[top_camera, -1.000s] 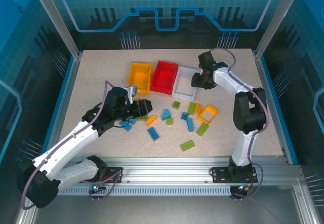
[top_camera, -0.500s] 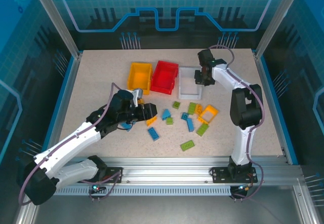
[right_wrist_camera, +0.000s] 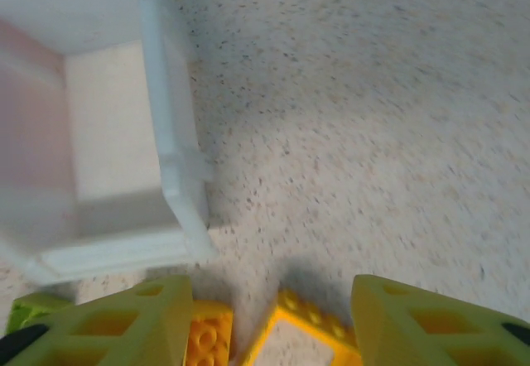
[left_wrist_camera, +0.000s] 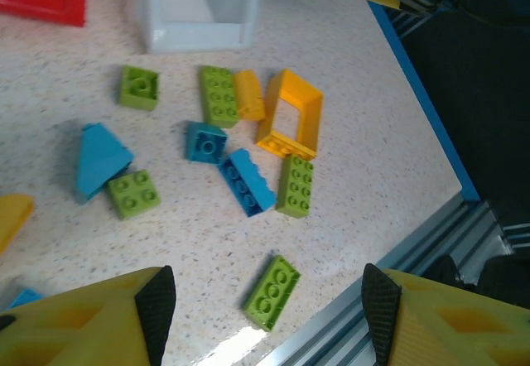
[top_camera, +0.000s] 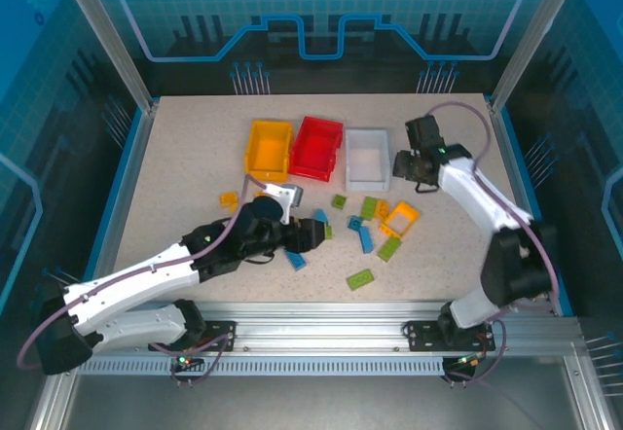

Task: Sort the legos into containers by color

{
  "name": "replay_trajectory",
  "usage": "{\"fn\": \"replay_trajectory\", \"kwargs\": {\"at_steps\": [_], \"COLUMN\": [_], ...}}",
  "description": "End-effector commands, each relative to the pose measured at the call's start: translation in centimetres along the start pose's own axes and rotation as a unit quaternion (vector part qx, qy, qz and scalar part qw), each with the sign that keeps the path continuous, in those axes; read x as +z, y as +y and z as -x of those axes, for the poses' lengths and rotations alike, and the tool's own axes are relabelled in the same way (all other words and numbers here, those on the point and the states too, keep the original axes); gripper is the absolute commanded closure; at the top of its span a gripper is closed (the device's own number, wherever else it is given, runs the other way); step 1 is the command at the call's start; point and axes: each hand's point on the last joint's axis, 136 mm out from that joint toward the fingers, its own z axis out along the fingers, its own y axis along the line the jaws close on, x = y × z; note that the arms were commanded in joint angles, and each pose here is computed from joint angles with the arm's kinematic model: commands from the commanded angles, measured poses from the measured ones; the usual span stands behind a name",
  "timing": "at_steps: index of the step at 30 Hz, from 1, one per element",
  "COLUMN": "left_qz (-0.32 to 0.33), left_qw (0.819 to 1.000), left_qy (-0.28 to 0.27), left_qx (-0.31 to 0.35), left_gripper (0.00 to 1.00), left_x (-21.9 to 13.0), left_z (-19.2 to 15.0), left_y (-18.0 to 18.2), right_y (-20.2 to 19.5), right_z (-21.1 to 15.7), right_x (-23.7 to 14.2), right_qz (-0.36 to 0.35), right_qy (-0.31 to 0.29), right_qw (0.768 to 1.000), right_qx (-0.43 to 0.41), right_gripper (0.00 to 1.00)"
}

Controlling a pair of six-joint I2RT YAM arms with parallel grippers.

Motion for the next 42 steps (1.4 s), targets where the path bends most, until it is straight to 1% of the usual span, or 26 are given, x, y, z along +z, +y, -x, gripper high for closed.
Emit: {"fn": "replay_trajectory", "kwargs": {"at_steps": [1, 5, 9, 13, 15, 22, 25, 29, 31, 34, 36, 40, 42], "left_qz": [0.012, 0.004, 0.0, -0.001, -0.002, -0.001, -0.001, 0.008, 0.024, 0.07, 0.101, 0.154, 0.186], "left_qw": [0.998, 0.997, 0.998, 0.998, 0.998, 0.998, 0.998, 0.998, 0.997, 0.995, 0.991, 0.981, 0.975], "left_qy": [-0.047, -0.036, -0.022, -0.013, -0.01, -0.008, -0.008, -0.009, -0.014, -0.037, -0.055, -0.086, -0.095], "left_qx": [0.046, 0.061, 0.066, 0.066, 0.064, 0.064, 0.064, 0.066, 0.067, 0.068, 0.07, 0.083, 0.08], "left_gripper": [0.35, 0.35, 0.35, 0.35, 0.35, 0.35, 0.35, 0.35, 0.35, 0.35, 0.34, 0.33, 0.33], "left_x": [0.5, 1.5, 2.2, 2.5, 2.6, 2.6, 2.7, 2.6, 2.2, 0.8, -0.5, -1.8, -2.2], "left_z": [1.7, 0.3, -0.9, -1.8, -2.1, -2.2, -2.2, -2.0, -1.5, 0.3, 2.0, 4.5, 5.6], "left_y": [-1.7, -3.1, -3.7, -3.9, -3.8, -3.8, -3.9, -3.7, -3.3, -2.3, -1.9, -1.4, -0.7], "right_y": [-2.2, -3.0, -3.8, -3.6, -3.6, -3.8, -4.1, -4.6, -4.8, -4.1, -2.2, 2.1, 4.1], "right_z": [-3.6, -8.2, -10.8, -12.1, -12.7, -13.5, -13.3, -11.3, -9.5, -5.9, -3.2, -0.1, 1.0], "right_x": [-0.2, 0.1, 1.3, 2.9, 3.7, 5.0, 5.1, 4.0, 2.7, 0.3, -1.2, -1.7, -1.0], "right_qz": [-0.01, 0.012, 0.011, 0.019, 0.017, 0.01, 0.002, -0.015, -0.029, -0.037, -0.025, 0.007, 0.019], "right_qy": [0.016, 0.05, 0.07, 0.093, 0.104, 0.111, 0.104, 0.069, 0.037, -0.014, -0.045, -0.054, -0.032], "right_qw": [0.997, 0.99, 0.986, 0.982, 0.979, 0.977, 0.978, 0.983, 0.988, 0.995, 0.998, 0.997, 0.996], "right_qx": [0.08, 0.132, 0.154, 0.166, 0.174, 0.182, 0.183, 0.168, 0.144, 0.089, 0.038, -0.051, -0.078], "right_gripper": [0.49, 0.53, 0.54, 0.56, 0.6, 0.71, 0.79, 0.96, 1.0, 1.0, 1.0, 1.0, 1.0]}}
